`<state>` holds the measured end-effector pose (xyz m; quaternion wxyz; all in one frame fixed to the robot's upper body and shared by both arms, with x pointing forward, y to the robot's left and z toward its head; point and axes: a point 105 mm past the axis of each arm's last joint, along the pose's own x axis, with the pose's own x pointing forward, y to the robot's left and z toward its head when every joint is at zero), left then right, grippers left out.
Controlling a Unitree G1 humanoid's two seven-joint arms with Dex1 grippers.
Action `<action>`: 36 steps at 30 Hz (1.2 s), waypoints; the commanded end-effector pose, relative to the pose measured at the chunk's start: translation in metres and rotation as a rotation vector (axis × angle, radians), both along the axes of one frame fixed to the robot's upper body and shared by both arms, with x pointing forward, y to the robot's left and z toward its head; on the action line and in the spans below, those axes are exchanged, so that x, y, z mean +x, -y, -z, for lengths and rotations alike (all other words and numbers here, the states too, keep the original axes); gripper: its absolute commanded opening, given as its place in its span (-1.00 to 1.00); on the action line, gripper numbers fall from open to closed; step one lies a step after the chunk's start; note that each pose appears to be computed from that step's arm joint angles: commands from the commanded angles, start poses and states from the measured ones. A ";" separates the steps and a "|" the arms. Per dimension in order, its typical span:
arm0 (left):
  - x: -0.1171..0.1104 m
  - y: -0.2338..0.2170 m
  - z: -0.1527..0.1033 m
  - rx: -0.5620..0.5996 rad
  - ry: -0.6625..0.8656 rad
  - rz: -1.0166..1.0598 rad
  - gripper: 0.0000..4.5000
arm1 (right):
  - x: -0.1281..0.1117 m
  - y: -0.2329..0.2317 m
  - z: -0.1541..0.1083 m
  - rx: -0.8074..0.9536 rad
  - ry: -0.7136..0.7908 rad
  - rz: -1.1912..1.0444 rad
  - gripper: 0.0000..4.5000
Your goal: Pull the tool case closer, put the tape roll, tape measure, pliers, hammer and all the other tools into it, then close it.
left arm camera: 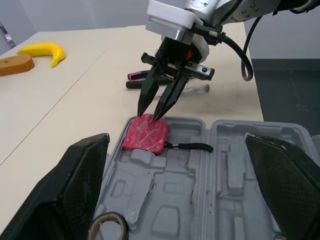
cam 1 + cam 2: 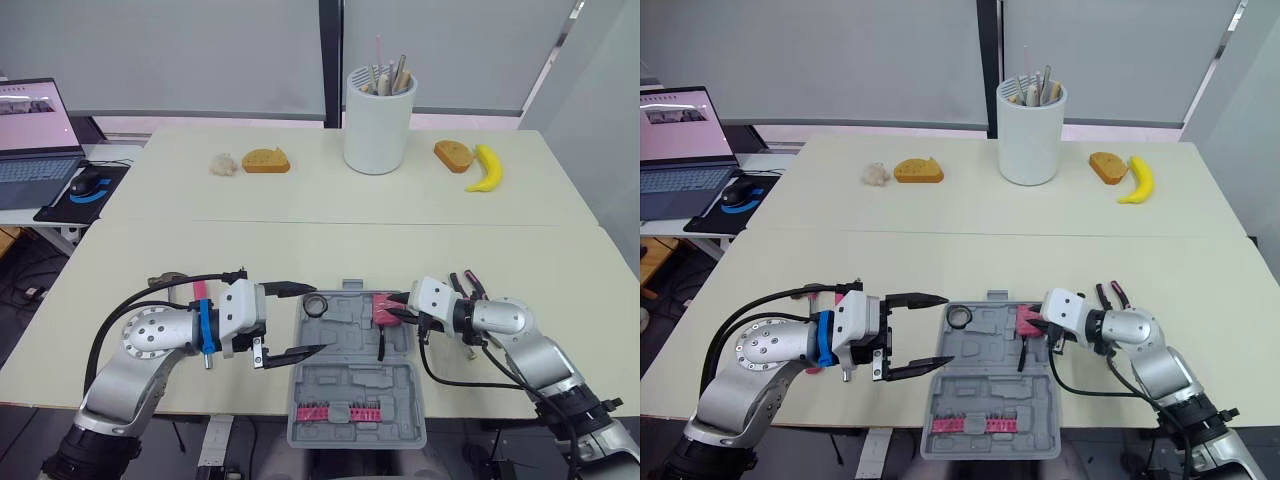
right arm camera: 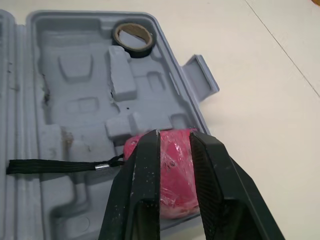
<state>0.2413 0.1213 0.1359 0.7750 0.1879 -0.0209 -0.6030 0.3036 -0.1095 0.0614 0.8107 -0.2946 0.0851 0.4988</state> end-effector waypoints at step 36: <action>0.004 -0.171 -0.031 -0.068 -0.350 -0.553 1.00 | -0.036 0.115 -0.105 0.182 -0.196 0.168 0.98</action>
